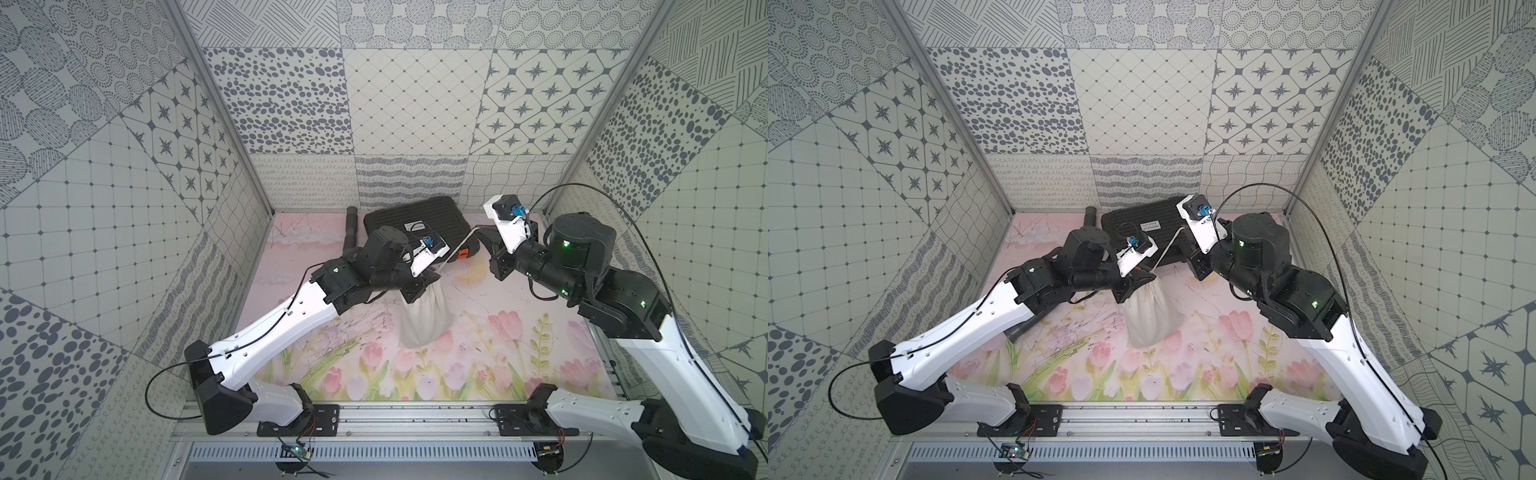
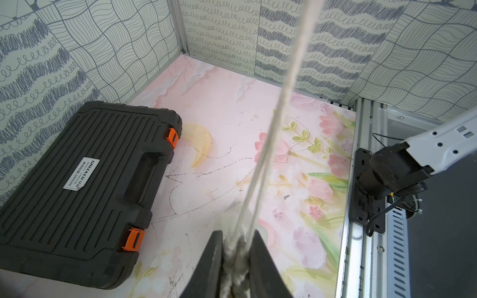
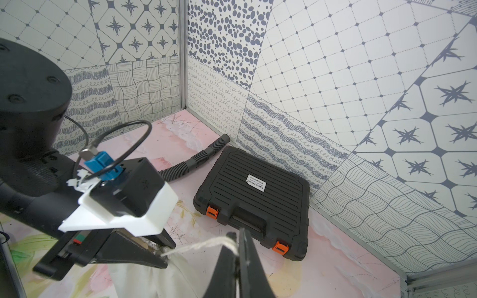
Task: Close the soil bag
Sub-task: Frap the soil bag at the center of the board.
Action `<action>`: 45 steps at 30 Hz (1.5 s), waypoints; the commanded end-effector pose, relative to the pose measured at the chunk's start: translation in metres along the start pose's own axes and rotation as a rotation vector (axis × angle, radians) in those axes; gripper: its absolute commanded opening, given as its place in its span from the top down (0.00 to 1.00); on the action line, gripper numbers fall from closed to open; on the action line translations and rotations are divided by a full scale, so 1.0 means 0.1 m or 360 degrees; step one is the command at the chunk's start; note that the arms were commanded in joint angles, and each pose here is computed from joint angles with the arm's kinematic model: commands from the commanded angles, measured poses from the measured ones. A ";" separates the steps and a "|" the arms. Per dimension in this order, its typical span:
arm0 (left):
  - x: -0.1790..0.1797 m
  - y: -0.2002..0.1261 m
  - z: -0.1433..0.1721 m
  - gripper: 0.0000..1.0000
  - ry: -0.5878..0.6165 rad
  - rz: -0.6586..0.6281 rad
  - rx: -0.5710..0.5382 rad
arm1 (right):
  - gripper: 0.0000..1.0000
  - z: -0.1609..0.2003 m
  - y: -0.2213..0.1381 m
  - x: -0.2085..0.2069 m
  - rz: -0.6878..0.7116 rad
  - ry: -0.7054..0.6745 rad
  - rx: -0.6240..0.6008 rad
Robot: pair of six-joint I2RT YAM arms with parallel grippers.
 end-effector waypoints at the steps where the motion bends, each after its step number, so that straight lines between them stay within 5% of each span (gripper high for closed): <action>1: -0.06 -0.01 0.46 0.79 0.0005 0.0006 0.0358 | 1.00 -0.78 -0.42 -0.24 0.0134 0.0130 -0.0521; 45: -0.05 0.09 0.65 0.82 0.0011 0.0110 0.0782 | 1.00 -1.01 -0.64 -0.38 0.0278 -0.0049 -0.0614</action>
Point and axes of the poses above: each gripper's point midway between its finger pads, its own y axis out along the fingers, its own x axis along the line the jaws close on, z = x × y, the point moved 3 cm from there along -y, back along the fingers, and after that the axes turned 6 degrees about y, right-handed, at the moved point
